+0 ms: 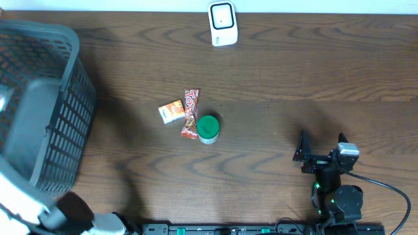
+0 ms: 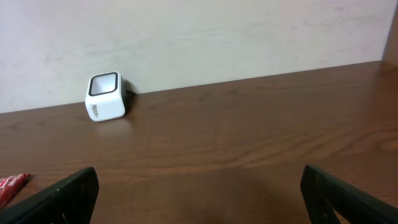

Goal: Scan the item barcode
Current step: 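Carry the Panadol box over the table and set it right of the tub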

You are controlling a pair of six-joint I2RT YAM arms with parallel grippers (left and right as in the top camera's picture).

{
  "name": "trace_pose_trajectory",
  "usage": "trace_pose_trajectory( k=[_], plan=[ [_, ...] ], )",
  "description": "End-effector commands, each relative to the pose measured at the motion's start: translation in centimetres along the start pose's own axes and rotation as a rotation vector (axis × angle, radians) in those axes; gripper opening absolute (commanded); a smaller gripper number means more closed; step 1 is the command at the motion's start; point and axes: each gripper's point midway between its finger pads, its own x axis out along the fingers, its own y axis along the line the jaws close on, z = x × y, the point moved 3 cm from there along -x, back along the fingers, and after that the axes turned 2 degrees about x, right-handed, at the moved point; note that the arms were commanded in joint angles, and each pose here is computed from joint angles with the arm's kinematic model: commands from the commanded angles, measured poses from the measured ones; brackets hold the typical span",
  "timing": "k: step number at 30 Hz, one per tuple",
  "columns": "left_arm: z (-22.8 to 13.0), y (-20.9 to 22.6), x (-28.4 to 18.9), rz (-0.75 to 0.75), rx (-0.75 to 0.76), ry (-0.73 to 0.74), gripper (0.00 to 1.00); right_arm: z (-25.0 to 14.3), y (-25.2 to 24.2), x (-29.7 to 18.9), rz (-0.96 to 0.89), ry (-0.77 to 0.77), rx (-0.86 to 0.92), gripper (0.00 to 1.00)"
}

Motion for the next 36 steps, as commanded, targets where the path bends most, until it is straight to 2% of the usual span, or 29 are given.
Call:
trace_pose_trajectory(
  k=[1,5,8,12,18,23,25,30,36],
  plan=[
    [-2.2,-4.4,-2.4,-0.282,0.027,0.092,0.46,0.0,-0.1,0.0,-0.006,-0.004,-0.011,0.99],
    [-6.0,-9.3,-4.6,-0.518,0.103,0.241,0.46,0.0,-0.1,0.0,-0.006,-0.004,-0.011,0.99],
    [-9.6,-12.4,-5.3,-0.585,0.2,0.342,0.46,0.0,-0.1,0.0,-0.006,-0.004,-0.011,0.99],
    [-16.0,-17.2,-6.9,-0.69,0.41,0.469,0.47,0.0,-0.1,0.0,-0.006,-0.004,-0.011,0.99],
    [-25.0,-21.6,-7.1,-0.636,0.71,0.504,0.47,0.0,-0.1,0.0,-0.006,-0.004,-0.011,0.99],
    [-34.1,-24.3,-6.3,-0.661,1.046,0.591,0.47,0.0,-0.1,0.0,-0.006,-0.004,-0.011,0.99],
    [-38.4,-24.8,-5.3,-0.663,1.186,0.655,0.47,0.0,-0.1,0.0,-0.006,-0.004,-0.011,0.99],
    [-46.1,-24.6,-2.3,-0.65,1.443,0.766,0.47,0.0,-0.1,0.0,-0.006,-0.004,-0.011,0.99],
    [-51.9,-23.5,1.5,-0.648,1.679,0.855,0.47,0.0,-0.1,0.0,-0.006,-0.004,-0.011,0.99]
  ],
)
